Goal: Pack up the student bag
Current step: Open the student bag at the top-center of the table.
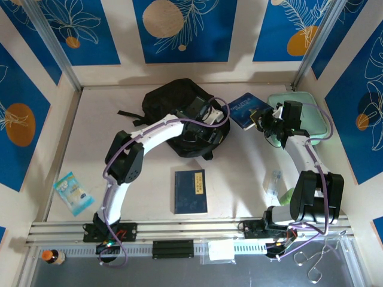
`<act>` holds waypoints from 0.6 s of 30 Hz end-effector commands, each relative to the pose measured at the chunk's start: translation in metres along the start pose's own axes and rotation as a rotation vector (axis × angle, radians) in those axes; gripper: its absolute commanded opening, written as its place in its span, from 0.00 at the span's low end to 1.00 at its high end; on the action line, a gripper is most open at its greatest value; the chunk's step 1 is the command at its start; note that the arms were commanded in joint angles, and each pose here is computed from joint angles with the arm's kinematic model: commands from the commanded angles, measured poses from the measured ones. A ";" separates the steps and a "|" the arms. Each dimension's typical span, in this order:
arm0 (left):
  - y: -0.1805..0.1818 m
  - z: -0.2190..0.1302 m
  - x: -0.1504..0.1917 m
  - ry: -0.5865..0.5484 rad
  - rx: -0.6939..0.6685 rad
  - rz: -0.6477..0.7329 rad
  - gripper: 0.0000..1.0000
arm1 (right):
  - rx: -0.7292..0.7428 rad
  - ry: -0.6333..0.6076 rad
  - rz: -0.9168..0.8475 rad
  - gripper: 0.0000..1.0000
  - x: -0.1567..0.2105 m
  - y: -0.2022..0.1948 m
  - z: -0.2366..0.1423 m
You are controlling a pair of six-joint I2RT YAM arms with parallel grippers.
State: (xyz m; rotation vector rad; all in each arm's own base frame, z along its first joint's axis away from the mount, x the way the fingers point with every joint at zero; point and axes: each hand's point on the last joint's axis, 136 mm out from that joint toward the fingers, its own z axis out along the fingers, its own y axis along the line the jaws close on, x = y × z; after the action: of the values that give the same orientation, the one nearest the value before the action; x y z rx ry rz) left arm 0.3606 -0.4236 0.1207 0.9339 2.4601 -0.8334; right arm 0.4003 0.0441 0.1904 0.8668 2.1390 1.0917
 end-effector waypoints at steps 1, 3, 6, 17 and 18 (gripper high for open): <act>-0.006 0.005 0.002 0.030 0.011 0.024 0.43 | -0.060 -0.002 -0.048 0.00 0.000 0.015 -0.009; -0.004 0.006 0.002 0.034 0.007 0.023 0.40 | -0.059 -0.001 -0.045 0.00 0.000 0.014 -0.008; -0.004 0.009 0.003 0.040 0.012 0.027 0.34 | -0.059 -0.001 -0.041 0.00 0.000 0.014 -0.008; 0.014 0.014 0.009 0.068 -0.080 0.046 0.37 | -0.059 0.000 -0.031 0.00 0.000 0.012 -0.008; 0.016 0.014 0.010 0.072 -0.094 0.049 0.35 | -0.059 0.001 -0.029 0.00 0.000 0.012 -0.008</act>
State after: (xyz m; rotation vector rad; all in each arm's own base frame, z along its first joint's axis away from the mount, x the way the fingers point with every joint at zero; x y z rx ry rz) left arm 0.3661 -0.4204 0.1024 0.9635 2.4954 -0.7533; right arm 0.3981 0.0429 0.1867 0.8763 2.1437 1.0983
